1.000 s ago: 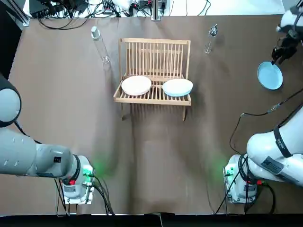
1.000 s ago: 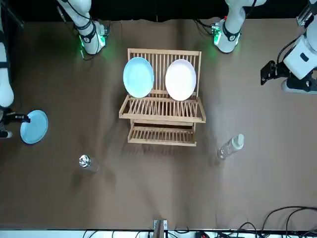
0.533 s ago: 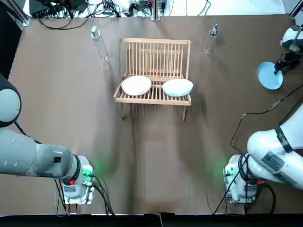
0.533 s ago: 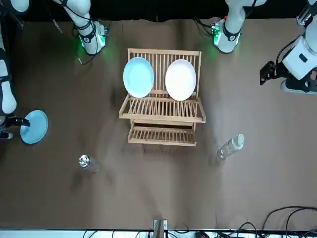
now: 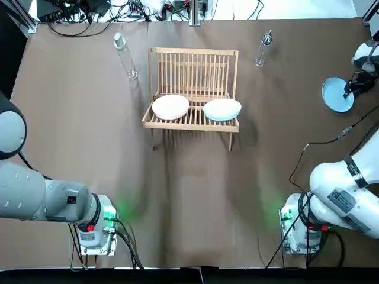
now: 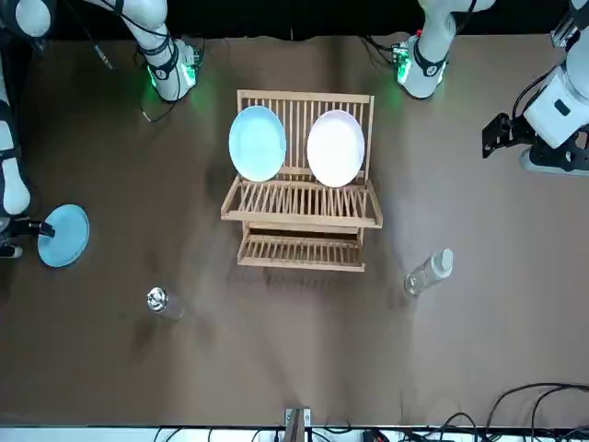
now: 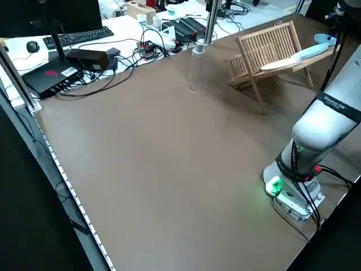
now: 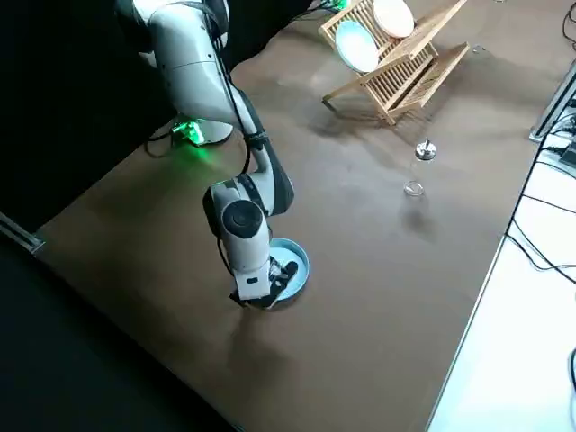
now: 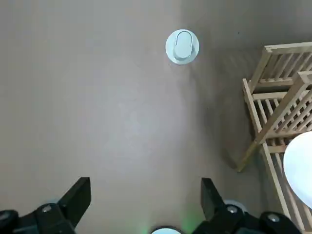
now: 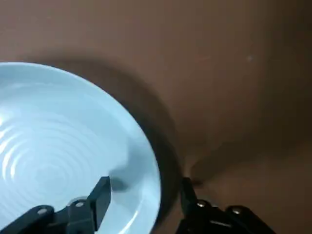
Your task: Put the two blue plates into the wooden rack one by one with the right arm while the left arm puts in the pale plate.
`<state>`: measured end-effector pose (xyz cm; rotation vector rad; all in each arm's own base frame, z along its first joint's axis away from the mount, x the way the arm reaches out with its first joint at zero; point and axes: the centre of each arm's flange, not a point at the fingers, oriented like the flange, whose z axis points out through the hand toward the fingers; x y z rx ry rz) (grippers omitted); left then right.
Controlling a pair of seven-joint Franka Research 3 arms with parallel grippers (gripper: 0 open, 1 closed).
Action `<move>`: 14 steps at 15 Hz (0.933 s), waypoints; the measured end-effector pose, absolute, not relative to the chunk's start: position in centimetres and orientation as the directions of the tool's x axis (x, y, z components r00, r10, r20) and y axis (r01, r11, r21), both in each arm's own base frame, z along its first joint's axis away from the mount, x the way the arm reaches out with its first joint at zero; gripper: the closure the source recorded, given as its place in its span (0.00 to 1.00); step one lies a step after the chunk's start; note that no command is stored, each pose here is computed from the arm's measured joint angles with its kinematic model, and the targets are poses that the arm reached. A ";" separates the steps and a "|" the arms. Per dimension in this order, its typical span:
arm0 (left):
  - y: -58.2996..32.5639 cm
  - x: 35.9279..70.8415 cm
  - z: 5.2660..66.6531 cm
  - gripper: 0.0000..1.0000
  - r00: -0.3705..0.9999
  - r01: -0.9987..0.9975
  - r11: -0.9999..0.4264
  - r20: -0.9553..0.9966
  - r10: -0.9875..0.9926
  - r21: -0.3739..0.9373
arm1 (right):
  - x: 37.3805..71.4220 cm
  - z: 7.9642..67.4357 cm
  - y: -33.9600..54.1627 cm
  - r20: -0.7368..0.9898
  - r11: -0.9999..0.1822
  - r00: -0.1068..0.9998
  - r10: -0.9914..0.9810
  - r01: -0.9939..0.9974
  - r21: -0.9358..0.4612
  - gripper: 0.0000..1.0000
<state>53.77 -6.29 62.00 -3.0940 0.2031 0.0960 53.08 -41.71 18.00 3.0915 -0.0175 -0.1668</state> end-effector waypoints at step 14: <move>-6.4 53.7 61.8 0.01 0.989 -0.134 -0.990 -0.068 -0.131 -0.035 | 56.9 20.4 -32.0 -0.305 -0.984 0.944 0.122 0.074 -0.162 0.96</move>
